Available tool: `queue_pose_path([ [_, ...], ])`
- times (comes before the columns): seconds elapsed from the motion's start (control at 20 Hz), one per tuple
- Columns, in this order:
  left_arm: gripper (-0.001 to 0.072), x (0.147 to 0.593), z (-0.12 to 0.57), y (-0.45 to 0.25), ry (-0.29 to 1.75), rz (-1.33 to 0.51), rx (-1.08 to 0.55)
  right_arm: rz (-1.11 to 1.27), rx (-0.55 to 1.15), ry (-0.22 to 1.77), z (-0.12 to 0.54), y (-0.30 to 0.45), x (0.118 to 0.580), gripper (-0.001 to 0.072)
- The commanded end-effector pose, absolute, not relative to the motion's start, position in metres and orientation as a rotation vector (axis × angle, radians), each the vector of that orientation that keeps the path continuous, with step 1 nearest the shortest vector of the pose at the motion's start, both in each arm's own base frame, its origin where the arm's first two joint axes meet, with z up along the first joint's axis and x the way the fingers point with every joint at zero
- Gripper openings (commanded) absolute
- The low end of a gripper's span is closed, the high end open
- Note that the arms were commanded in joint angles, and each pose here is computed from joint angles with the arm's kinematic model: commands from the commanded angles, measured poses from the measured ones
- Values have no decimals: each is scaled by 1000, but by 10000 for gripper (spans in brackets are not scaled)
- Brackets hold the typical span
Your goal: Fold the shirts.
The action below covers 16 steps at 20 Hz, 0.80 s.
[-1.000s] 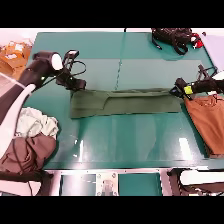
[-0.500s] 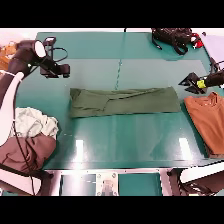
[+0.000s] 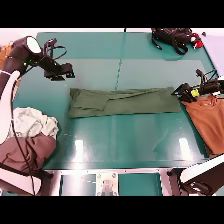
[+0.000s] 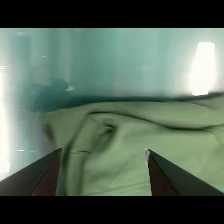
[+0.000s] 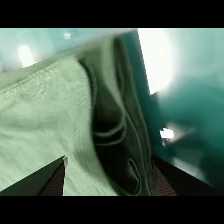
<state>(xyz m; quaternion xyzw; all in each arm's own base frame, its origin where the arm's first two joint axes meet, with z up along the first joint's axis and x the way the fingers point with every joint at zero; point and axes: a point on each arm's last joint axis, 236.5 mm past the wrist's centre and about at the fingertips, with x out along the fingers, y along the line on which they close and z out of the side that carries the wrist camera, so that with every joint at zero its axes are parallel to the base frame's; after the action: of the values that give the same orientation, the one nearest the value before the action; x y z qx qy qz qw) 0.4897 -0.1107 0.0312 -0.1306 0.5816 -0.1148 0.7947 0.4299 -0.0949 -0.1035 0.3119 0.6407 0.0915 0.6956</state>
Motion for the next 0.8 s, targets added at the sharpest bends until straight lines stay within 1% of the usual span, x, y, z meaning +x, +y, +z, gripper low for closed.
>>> queue_pose_path([
  [0.0,595,487,42,-135,1235,-365,-324,229,698,1487,-132,-91,422,613],
  [0.05,594,486,46,-144,1228,-405,-343,242,715,1492,-136,-85,422,549],
  [0.1,594,486,49,-152,1220,-434,-357,265,717,1490,-137,-80,423,354],
  [0.15,594,485,51,-160,1213,-458,-357,273,715,1496,-139,-77,423,275],
  [0.2,593,484,52,-168,1209,-470,-348,279,709,1500,-140,-73,424,171],
  [0.25,555,484,53,-178,1200,-484,-339,288,702,1503,-138,-71,425,10],
  [0.3,259,485,54,-187,1181,-501,-322,299,696,1504,-133,-70,426,14],
  [0.35,34,487,57,-198,1148,-536,-280,314,691,1506,-125,-69,426,14],
  [0.45,25,490,59,-223,1104,-565,-263,343,671,1497,-97,-70,431,13],
  [0.55,25,484,51,-254,1099,-605,-239,359,625,1455,-55,-72,436,13],
  [0.65,25,472,29,-295,1123,-658,-216,375,579,1395,-4,-67,438,13],
  [0.75,25,457,3,-344,1147,-718,-224,441,555,1330,51,-45,433,13],
])
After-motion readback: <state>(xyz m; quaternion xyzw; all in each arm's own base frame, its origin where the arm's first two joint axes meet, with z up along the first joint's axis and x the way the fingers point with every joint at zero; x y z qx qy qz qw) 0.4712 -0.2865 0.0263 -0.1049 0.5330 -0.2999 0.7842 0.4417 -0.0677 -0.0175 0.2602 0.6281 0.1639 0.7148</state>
